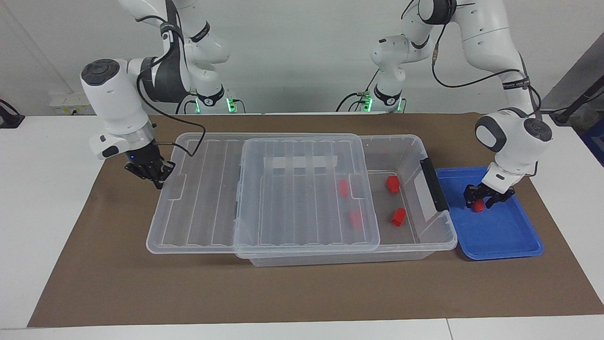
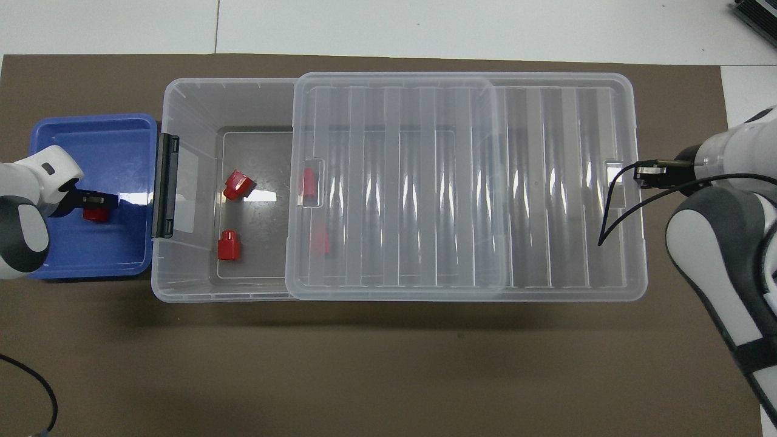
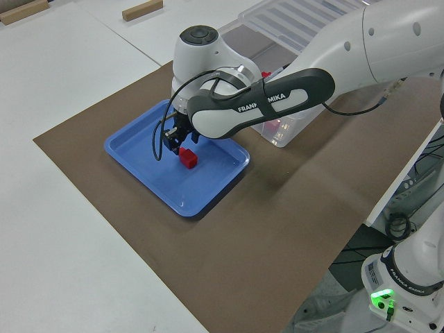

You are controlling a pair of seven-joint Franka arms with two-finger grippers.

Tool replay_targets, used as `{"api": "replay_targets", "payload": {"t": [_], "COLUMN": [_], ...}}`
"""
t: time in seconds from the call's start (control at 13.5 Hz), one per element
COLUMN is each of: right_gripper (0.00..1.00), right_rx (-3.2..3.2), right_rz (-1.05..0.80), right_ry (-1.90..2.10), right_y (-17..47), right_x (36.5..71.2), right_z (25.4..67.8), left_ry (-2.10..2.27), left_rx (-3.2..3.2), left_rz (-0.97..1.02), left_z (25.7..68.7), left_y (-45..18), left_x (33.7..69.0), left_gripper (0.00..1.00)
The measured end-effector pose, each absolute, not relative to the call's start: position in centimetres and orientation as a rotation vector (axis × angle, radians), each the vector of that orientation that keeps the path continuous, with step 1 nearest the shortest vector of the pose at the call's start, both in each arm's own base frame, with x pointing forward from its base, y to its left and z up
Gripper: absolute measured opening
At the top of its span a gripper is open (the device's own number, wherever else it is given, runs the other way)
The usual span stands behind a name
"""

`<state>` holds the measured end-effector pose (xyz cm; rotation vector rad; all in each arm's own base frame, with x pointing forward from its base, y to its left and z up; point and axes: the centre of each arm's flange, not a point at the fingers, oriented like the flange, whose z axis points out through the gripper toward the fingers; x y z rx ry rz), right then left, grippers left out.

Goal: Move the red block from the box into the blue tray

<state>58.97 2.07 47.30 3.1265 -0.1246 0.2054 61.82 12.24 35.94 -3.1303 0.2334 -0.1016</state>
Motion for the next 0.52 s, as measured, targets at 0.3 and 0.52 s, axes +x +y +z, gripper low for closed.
{"api": "replay_targets", "payload": {"t": [0.3,0.52], "right_gripper": [0.01,0.01], "right_rx": [3.134,3.136], "right_rz": [0.179,0.163], "right_ry": [-0.003,0.09], "right_y": [6.6,10.0], "right_x": [58.3,57.6], "right_z": [46.5,46.0], "left_ry": [0.241,0.193], "left_rx": [-3.165,-3.185], "left_rz": [-0.01,0.071], "left_z": [46.8,54.2], "left_y": [11.5,9.1], "left_x": [61.4,60.6], "left_gripper": [0.69,0.73]}}
